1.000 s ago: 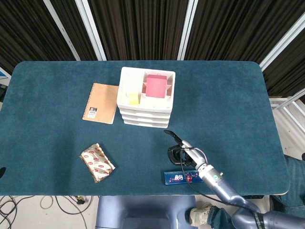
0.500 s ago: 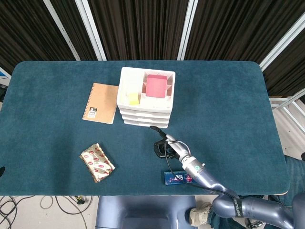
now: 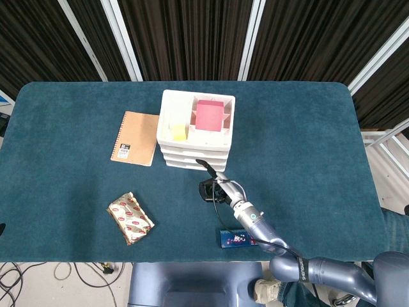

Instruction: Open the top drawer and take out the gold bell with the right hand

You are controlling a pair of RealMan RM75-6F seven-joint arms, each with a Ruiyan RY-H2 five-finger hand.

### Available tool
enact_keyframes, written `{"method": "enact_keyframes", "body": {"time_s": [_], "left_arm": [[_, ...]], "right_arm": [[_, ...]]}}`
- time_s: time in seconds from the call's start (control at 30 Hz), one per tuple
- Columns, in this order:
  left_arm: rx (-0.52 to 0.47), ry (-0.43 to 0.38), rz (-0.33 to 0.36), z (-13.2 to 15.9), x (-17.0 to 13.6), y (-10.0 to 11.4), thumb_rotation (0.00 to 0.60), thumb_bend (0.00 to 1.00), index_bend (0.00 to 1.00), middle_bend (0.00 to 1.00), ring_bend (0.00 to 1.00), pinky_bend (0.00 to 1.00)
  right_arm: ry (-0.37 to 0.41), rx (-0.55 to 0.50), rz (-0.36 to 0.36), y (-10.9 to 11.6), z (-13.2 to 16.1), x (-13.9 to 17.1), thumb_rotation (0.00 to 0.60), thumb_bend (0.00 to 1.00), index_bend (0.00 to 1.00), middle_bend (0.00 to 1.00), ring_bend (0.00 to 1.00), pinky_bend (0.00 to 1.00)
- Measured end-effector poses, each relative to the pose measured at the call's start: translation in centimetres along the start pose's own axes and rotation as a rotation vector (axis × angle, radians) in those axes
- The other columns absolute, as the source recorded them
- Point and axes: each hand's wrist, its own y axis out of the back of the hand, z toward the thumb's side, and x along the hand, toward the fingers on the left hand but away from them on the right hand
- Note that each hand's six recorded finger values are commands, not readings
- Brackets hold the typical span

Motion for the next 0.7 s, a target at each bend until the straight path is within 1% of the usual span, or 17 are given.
{"method": "enact_keyframes", "body": {"time_s": [0.1,0.2,0.43,0.7], "left_arm": [[0.001,0.000,-0.001,0.0,0.0,0.0,0.600,0.25,0.11,0.00,0.01,0.00],[0.000,0.001,-0.004,0.0,-0.1,-0.1,0.600,0.25,0.11,0.00,0.01,0.00],[-0.004,0.001,-0.001,0.1,-0.2,0.1,0.600,0.25,0.11,0.00,0.01,0.00],[-0.008,-0.001,-0.003,0.1,-0.2,0.1,0.600,0.25,0.11,0.00,0.01,0.00]], "right_arm": [[-0.001,-0.013,-0.010,-0.1,0.1,-0.3,0.600,0.70,0.00,0.74,0.84,0.86],[-0.008,-0.011,-0.004,-0.5,0.1,-0.4,0.600,0.71,0.00,0.74,0.84,0.86],[-0.014,-0.046,0.007,-1.6,0.4,-1.1,0.600,0.72,0.00,0.75,0.85,0.86],[-0.010,-0.064,-0.009,-1.7,0.9,-1.8,0.600,0.72,0.00,0.75,0.85,0.86]]}}
